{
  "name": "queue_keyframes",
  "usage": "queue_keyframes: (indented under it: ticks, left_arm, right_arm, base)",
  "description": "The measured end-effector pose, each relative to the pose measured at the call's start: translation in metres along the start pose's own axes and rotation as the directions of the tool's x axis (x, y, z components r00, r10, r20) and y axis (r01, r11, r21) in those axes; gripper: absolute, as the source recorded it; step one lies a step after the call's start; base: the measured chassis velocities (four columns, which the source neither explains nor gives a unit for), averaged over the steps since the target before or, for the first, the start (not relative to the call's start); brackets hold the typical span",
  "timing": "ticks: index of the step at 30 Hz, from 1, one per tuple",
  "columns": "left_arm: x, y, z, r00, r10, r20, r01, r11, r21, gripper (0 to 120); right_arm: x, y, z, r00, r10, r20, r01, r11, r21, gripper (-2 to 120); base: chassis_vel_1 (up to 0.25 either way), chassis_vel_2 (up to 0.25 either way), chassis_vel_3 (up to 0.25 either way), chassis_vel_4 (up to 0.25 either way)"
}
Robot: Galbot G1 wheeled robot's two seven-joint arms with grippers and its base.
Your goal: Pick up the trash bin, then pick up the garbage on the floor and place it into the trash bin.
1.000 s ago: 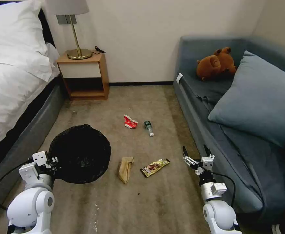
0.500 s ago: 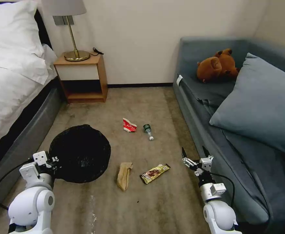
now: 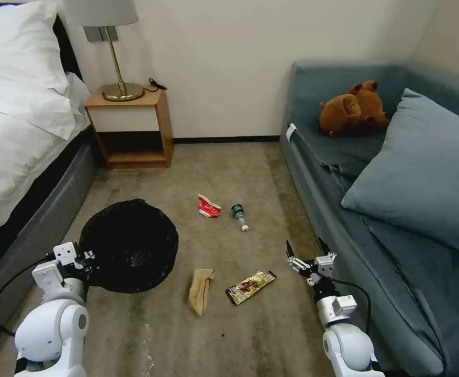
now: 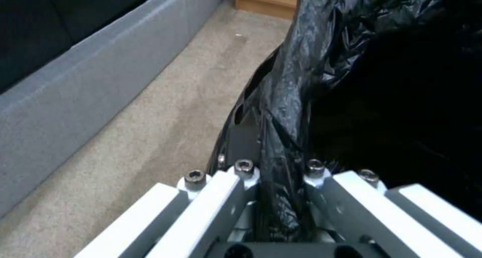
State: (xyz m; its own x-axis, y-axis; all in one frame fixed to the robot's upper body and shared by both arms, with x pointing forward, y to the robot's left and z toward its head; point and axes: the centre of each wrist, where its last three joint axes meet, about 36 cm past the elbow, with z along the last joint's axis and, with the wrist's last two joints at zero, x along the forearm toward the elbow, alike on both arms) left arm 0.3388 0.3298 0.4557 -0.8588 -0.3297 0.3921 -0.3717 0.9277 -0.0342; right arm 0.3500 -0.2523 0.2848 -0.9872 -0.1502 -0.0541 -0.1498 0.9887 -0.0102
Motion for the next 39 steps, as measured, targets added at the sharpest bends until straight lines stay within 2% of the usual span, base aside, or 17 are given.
queue_keyframes:
  ticks: [16, 21, 23, 27, 29, 31, 34, 35, 38, 39]
  left_arm:
    - [0.0, 0.002, 0.0, 1.0, -0.001, 0.002, 0.001, 1.0, 0.001, 2]
    - [0.002, 0.001, 0.0, 1.0, -0.005, 0.004, 0.005, 1.0, 0.001, 2]
    - [0.004, 0.0, 0.0, 1.0, -0.006, 0.006, 0.006, 1.0, 0.002, 2]
    - [0.006, 0.0, 0.0, 1.0, -0.008, 0.006, 0.008, 1.0, 0.001, 2]
    - [0.008, 0.0, 0.0, 1.0, -0.012, 0.006, 0.012, 1.0, -0.001, 2]
    - [0.008, 0.0, 0.001, 1.0, -0.014, 0.004, 0.014, 1.0, -0.001, 2]
    - [0.01, 0.0, 0.003, 1.0, -0.016, -0.001, 0.016, 1.0, -0.001, 2]
    - [0.01, 0.0, 0.003, 1.0, -0.016, -0.001, 0.016, 1.0, -0.001, 2]
    - [0.011, -0.002, 0.003, 1.0, -0.014, 0.0, 0.014, 1.0, 0.001, 2]
    - [0.011, -0.002, 0.003, 1.0, -0.014, 0.0, 0.014, 1.0, 0.001, 2]
  right_arm:
    - [-0.011, 0.032, 0.023, 0.991, -0.102, -0.082, 0.101, 0.995, -0.014, 100]
    - [-0.019, 0.048, 0.036, 0.975, -0.123, -0.187, 0.116, 0.992, -0.047, 100]
    - [-0.02, 0.059, 0.039, 0.96, -0.126, -0.251, 0.104, 0.99, -0.098, 100]
    - [-0.025, 0.071, 0.04, 0.946, -0.104, -0.307, 0.067, 0.989, -0.129, 100]
    - [-0.028, 0.077, 0.036, 0.906, -0.106, -0.41, 0.044, 0.987, -0.158, 100]
    - [-0.029, 0.079, 0.034, 0.893, -0.114, -0.436, 0.044, 0.985, -0.169, 100]
    - [-0.034, 0.086, 0.028, 0.839, -0.11, -0.534, 0.003, 0.981, -0.196, 100]
    - [-0.034, 0.086, 0.028, 0.839, -0.11, -0.534, 0.003, 0.981, -0.196, 100]
    - [-0.039, 0.092, 0.028, 0.782, -0.065, -0.619, -0.066, 0.98, -0.187, 100]
    - [-0.039, 0.092, 0.028, 0.782, -0.065, -0.619, -0.066, 0.98, -0.187, 100]
  base:
    - [0.0, 0.0, 0.0, 0.0]
    - [0.0, 0.0, 0.0, 0.0]
    - [0.0, 0.0, 0.0, 0.0]
    - [0.0, 0.0, 0.0, 0.0]
    - [0.0, 0.0, 0.0, 0.0]
    - [0.0, 0.0, 0.0, 0.0]
    - [0.0, 0.0, 0.0, 0.0]
    - [0.0, 0.0, 0.0, 0.0]
    - [0.0, 0.0, 0.0, 0.0]
    - [0.0, 0.0, 0.0, 0.0]
